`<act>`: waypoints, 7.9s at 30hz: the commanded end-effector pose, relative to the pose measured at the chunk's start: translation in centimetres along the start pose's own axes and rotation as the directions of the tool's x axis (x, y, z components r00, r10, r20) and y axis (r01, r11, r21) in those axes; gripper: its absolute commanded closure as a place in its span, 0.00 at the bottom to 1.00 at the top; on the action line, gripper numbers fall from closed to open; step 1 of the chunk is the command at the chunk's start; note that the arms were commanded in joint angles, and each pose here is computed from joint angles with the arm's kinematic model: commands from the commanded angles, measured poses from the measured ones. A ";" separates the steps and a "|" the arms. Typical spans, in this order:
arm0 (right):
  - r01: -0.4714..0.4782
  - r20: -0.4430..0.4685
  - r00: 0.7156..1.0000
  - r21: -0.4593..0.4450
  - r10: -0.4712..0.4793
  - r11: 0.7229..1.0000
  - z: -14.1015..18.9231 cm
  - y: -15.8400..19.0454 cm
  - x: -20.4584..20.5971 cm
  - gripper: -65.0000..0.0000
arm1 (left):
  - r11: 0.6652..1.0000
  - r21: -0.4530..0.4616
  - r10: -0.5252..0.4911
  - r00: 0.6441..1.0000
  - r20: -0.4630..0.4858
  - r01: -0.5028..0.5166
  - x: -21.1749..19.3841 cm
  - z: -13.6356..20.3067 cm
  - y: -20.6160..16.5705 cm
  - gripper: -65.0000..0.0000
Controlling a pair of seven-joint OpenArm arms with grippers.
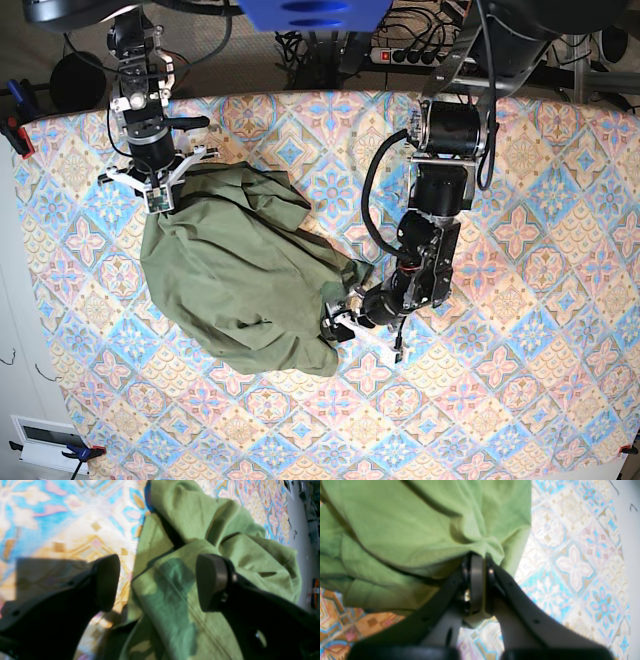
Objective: Layout the t-shirt on the table in an organized manner, then fold the t-shirt properly
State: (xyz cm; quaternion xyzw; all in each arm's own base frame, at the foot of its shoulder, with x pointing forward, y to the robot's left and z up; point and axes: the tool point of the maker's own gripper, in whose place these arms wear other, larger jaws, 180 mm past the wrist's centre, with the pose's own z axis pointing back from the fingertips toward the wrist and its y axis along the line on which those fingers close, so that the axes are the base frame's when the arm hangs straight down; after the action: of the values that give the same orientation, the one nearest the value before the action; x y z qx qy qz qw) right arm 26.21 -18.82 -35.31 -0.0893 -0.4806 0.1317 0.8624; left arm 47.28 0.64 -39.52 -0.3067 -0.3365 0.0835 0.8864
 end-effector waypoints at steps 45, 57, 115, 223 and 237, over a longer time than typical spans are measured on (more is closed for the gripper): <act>-0.102 0.138 0.987 0.146 0.081 0.984 -0.8 5.0 4.7 0.82 | 0.972 0.125 -0.218 0.959 0.180 0.197 7.4 19.4 10.4 1.00; -0.124 0.111 0.989 0.246 0.099 0.961 0.3 8.6 3.1 0.58 | 0.960 0.220 -0.221 0.953 0.207 0.174 6.6 24.1 14.0 1.00; -0.118 0.060 0.993 0.287 0.105 0.951 -3.5 11.4 1.9 0.99 | 0.962 0.220 -0.201 0.965 0.169 0.162 4.5 23.9 14.7 1.00; 0.219 -0.154 0.974 0.460 -0.166 0.861 -18.0 2.5 7.8 1.00 | 0.999 0.041 -0.029 0.993 0.115 0.024 5.1 20.4 11.5 0.54; 0.218 -0.153 0.974 0.457 -0.166 0.862 -18.0 2.3 7.8 1.00 | 0.998 0.013 -0.056 0.992 0.116 0.055 6.6 17.6 9.3 1.00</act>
State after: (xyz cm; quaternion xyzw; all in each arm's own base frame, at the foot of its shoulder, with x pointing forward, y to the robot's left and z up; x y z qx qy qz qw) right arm 43.37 -14.43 -41.52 0.1641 -0.3618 0.1517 0.9051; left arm 39.72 18.27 -33.98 -0.2865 -0.3550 0.0833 0.8860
